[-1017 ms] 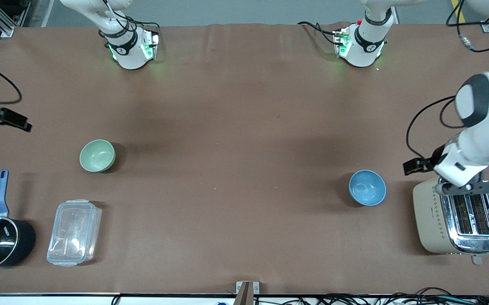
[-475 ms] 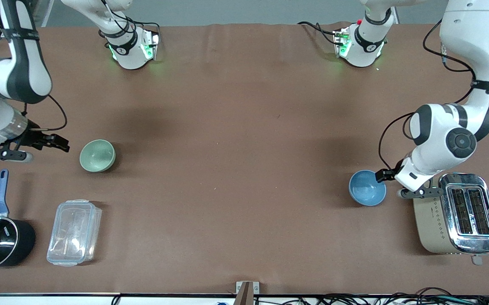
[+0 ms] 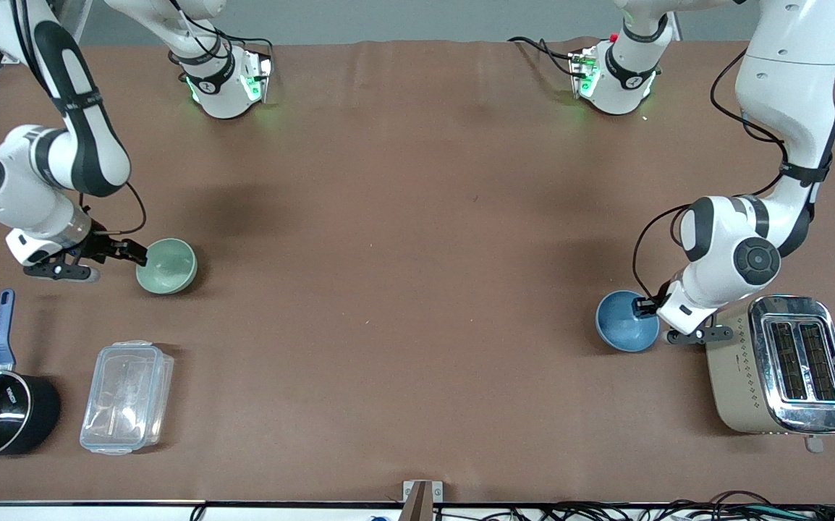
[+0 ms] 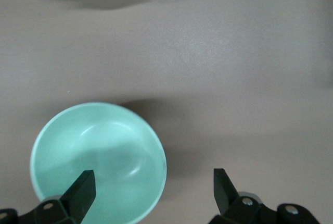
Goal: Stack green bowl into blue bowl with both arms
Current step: 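Reach the right gripper to the green bowl while the left gripper reaches the blue bowl, then slide the blue bowl with the left gripper toward the green bowl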
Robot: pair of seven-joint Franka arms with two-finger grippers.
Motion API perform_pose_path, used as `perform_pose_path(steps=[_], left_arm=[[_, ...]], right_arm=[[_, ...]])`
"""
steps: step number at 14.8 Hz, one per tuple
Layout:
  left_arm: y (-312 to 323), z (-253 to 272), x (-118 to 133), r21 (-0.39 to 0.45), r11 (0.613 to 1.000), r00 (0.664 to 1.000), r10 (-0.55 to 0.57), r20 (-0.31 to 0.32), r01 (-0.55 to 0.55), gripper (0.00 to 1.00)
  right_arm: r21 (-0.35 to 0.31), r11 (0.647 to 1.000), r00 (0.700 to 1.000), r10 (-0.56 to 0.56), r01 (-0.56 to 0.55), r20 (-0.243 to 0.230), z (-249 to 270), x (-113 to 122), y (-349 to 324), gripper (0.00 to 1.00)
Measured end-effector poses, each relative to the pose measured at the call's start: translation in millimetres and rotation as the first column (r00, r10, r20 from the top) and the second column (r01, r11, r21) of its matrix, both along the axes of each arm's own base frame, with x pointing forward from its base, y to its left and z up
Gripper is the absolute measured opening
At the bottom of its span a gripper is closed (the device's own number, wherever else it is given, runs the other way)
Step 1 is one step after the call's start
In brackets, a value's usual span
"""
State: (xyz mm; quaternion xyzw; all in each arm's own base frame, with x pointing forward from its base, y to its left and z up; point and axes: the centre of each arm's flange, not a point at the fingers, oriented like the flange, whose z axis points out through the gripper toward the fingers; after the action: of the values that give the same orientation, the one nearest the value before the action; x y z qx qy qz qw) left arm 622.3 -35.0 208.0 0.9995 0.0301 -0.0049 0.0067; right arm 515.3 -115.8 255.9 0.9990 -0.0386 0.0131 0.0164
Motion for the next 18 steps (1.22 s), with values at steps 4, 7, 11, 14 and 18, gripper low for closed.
perform_pose_path(steps=[4,7,11,14,18], left_arm=[[1,6,3,-0.003,1.0,1.0,0.017,0.008,-0.017,0.07],[-27,30,1,-0.02,0.999,1.0,0.028,-0.012,-0.028,0.05],[-169,81,-23,-0.099,0.987,0.992,0.123,-0.032,-0.125,0.05],[-297,96,-62,-0.143,0.971,0.981,0.186,-0.054,-0.192,0.05],[-421,67,-107,-0.164,0.957,0.968,0.219,-0.126,-0.238,0.05]], right_arm=[[-0.011,1.0,1.0,-0.005,0.005,0.018,-37,-7,-3,0.96],[-0.011,1.0,1.0,-0.005,0.006,0.017,-39,-7,-4,0.78],[-0.01,1.0,1.0,-0.008,0.008,0.01,-43,-9,-4,0.67],[-0.009,1.0,1.0,-0.01,0.01,0.004,-47,-10,-5,0.61],[-0.009,1.0,1.0,-0.013,0.013,0.0,-50,-11,-6,0.47]])
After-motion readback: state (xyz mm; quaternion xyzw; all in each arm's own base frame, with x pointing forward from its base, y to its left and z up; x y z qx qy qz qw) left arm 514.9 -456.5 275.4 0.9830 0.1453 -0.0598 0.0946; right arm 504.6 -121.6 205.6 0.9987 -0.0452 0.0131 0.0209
